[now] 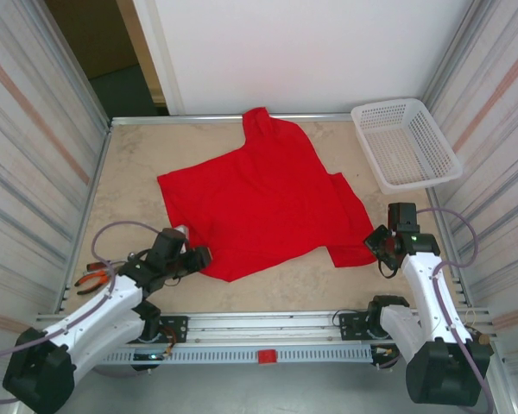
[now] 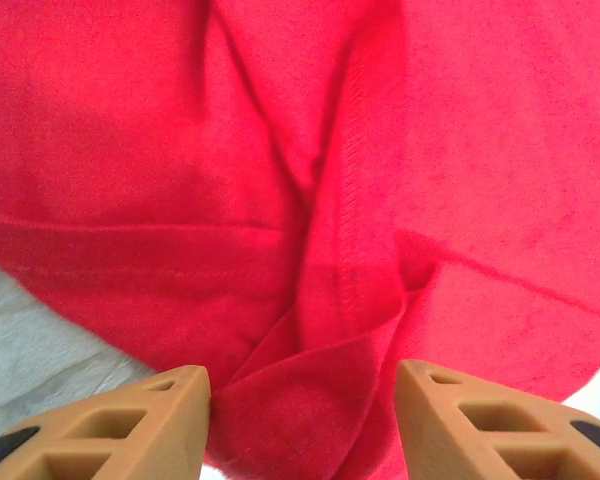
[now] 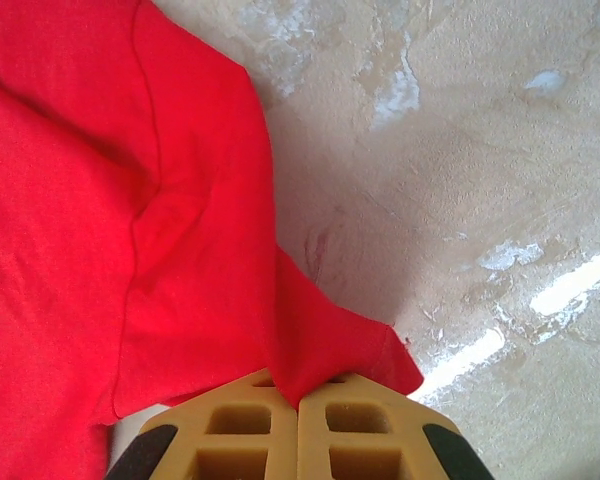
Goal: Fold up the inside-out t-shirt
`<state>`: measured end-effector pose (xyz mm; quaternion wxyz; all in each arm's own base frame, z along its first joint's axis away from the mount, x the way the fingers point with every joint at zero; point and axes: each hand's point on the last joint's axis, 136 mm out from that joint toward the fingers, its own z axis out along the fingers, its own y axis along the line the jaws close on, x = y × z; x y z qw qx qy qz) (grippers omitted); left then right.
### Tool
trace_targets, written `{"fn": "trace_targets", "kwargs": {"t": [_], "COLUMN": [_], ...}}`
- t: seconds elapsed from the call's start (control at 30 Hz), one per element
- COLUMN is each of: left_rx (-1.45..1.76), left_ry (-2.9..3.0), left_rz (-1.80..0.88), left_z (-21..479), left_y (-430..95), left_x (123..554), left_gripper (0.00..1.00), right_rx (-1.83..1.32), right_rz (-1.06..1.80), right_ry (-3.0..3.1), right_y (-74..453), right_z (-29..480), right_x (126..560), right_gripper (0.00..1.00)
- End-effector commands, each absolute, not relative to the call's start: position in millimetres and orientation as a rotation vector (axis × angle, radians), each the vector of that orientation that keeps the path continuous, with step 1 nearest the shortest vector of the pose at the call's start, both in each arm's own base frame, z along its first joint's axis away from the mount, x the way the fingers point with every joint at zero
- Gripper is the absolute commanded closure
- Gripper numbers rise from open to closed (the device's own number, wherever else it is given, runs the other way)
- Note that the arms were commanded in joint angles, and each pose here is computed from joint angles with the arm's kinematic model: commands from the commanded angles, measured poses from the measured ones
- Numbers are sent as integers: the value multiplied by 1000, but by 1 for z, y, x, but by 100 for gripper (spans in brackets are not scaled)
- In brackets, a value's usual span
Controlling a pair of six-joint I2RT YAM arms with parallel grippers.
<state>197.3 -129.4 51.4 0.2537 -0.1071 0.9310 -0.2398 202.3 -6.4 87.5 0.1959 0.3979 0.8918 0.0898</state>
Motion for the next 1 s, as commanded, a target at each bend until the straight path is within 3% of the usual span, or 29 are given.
{"fn": "trace_targets", "kwargs": {"t": [0.0, 0.5, 0.6, 0.63, 0.77, 0.87, 0.97], "left_rx": [-248, -229, -195, -187, -207, -263, -331], "left_ry": [2482, 2497, 2468, 2458, 2438, 2339, 2182], "left_rz": [-657, -669, -723, -733, -723, -711, -734], "left_z": [54, 38, 41, 43, 55, 99, 180], "left_y": [-129, -131, -139, -140, -136, -129, -119], "left_x": [199, 196, 198, 199, 199, 210, 234], "left_gripper": [47, 42, 51, 58, 100, 100, 100], "right_rx": [1087, 1088, 1087, 1086, 1071, 1005, 899], "right_rz": [261, 287, 287, 288, 307, 368, 417], "right_ry": [2496, 2489, 2489, 2486, 2477, 2448, 2377], "right_y": [-6, -4, -3, -3, -2, 3, 5], "right_z": [89, 90, 91, 91, 96, 120, 174], "right_x": [202, 203, 203, 203, 206, 223, 255], "right_gripper": [100, 100, 100, 100, 100, 100, 100]}}
